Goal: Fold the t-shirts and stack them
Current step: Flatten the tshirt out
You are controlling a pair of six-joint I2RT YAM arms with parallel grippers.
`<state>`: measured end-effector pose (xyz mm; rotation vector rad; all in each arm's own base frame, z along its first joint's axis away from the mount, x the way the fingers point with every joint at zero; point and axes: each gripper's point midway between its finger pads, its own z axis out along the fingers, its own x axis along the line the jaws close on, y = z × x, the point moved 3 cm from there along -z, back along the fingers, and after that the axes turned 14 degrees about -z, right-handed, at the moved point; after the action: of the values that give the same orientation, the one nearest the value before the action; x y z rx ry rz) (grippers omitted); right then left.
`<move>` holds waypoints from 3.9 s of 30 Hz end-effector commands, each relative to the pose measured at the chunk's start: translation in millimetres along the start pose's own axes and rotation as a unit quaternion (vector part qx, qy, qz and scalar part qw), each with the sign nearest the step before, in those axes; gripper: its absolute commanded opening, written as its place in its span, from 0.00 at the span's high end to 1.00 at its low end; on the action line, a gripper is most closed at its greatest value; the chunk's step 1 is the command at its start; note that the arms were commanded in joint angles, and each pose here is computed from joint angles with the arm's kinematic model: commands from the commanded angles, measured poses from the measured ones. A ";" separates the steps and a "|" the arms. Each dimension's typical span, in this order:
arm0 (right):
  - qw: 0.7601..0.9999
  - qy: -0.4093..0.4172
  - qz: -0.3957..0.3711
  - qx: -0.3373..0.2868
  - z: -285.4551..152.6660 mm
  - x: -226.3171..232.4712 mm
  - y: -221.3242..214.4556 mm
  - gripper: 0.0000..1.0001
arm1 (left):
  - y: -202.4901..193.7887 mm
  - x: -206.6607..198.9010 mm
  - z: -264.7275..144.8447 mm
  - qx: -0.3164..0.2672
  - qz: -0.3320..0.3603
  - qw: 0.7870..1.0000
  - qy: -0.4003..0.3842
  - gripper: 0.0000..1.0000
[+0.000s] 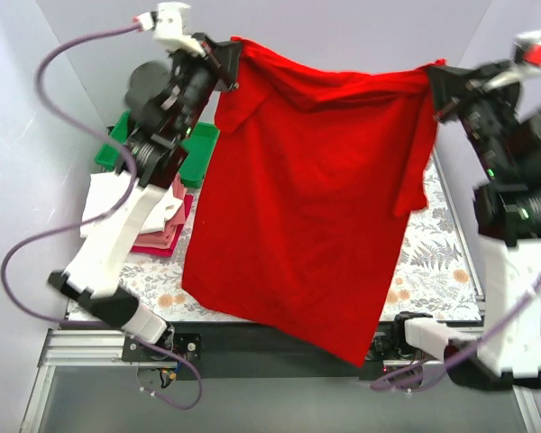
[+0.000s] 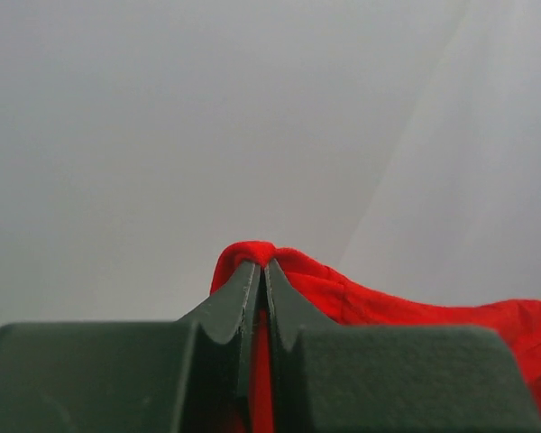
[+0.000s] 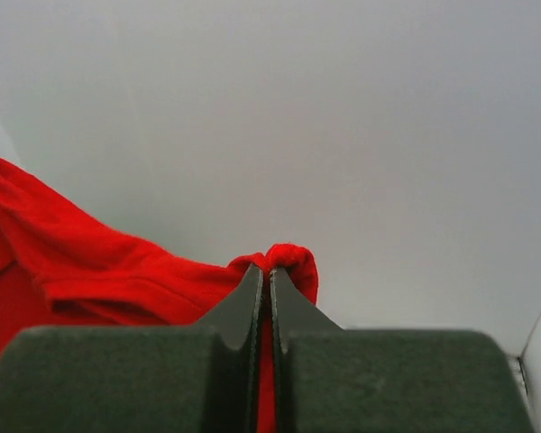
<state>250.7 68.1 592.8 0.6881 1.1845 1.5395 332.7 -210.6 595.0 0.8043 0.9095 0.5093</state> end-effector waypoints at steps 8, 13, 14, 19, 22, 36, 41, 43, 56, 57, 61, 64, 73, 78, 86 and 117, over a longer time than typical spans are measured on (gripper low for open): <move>0.997 -0.042 -0.067 -0.002 102.7 -44.9 -27.8 0.99 | -7.9 99.9 89.3 -0.003 0.001 0.999 0.048 1.00; 0.996 -0.040 -0.074 -0.027 105.4 -46.1 -7.6 0.99 | 26.0 79.1 81.3 -0.034 0.009 0.999 0.007 1.00; 0.996 -0.038 -0.075 -0.026 102.9 -44.9 -7.7 0.99 | 29.0 75.2 76.6 -0.033 0.010 0.999 0.003 1.00; 0.995 -0.036 -0.088 0.028 67.9 -36.9 -47.3 0.99 | -26.8 107.6 42.3 0.039 0.016 0.998 0.040 1.00; 0.992 -0.035 -0.076 0.098 36.1 -28.8 -109.7 0.99 | -82.6 134.2 -4.9 0.099 0.007 0.993 0.061 1.00; 0.868 -0.019 0.101 0.486 -181.2 50.9 -375.9 0.35 | -298.1 199.3 -241.4 0.305 -0.213 0.876 0.307 0.69; 0.845 -0.010 0.119 0.522 -195.7 58.8 -385.1 0.02 | -290.4 189.7 -247.1 0.293 -0.223 0.871 0.326 0.15; 0.851 -0.035 0.111 0.512 -190.0 50.6 -378.3 0.02 | -289.2 190.1 -242.5 0.291 -0.219 0.872 0.327 0.14; 0.828 -0.097 0.134 0.536 -155.3 33.4 -415.1 0.02 | -343.0 201.7 -187.2 0.361 -0.189 0.857 0.315 0.12; 0.823 -0.095 0.137 0.544 -155.0 34.1 -421.0 0.02 | -355.2 206.4 -188.5 0.375 -0.187 0.851 0.317 0.12; 0.799 -0.081 0.164 0.573 -152.6 39.4 -450.8 0.02 | -379.4 218.4 -196.6 0.396 -0.190 0.835 0.330 0.11; 0.782 -0.070 0.182 0.592 -154.5 42.7 -473.0 0.02 | -398.5 223.9 -211.4 0.417 -0.201 0.820 0.335 0.10; 0.715 -0.134 0.219 0.650 -187.6 17.5 -517.5 0.02 | -417.3 256.7 -237.9 0.420 -0.177 0.794 0.402 0.08; 0.695 -0.177 0.229 0.658 -201.7 -6.3 -524.8 0.02 | -419.6 263.2 -242.3 0.427 -0.172 0.787 0.412 0.08; 0.711 -0.160 0.231 0.645 -183.8 -14.1 -523.9 0.02 | -420.2 248.7 -266.8 0.464 -0.196 0.771 0.389 0.08; 0.754 -0.102 0.241 0.603 -84.9 -41.8 -563.6 0.02 | -519.5 11.6 -380.1 0.754 -0.231 0.611 0.062 0.10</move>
<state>378.4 -23.6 57.6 2.1330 1.7828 0.7305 50.5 -353.6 61.3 1.8119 1.6538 -0.9707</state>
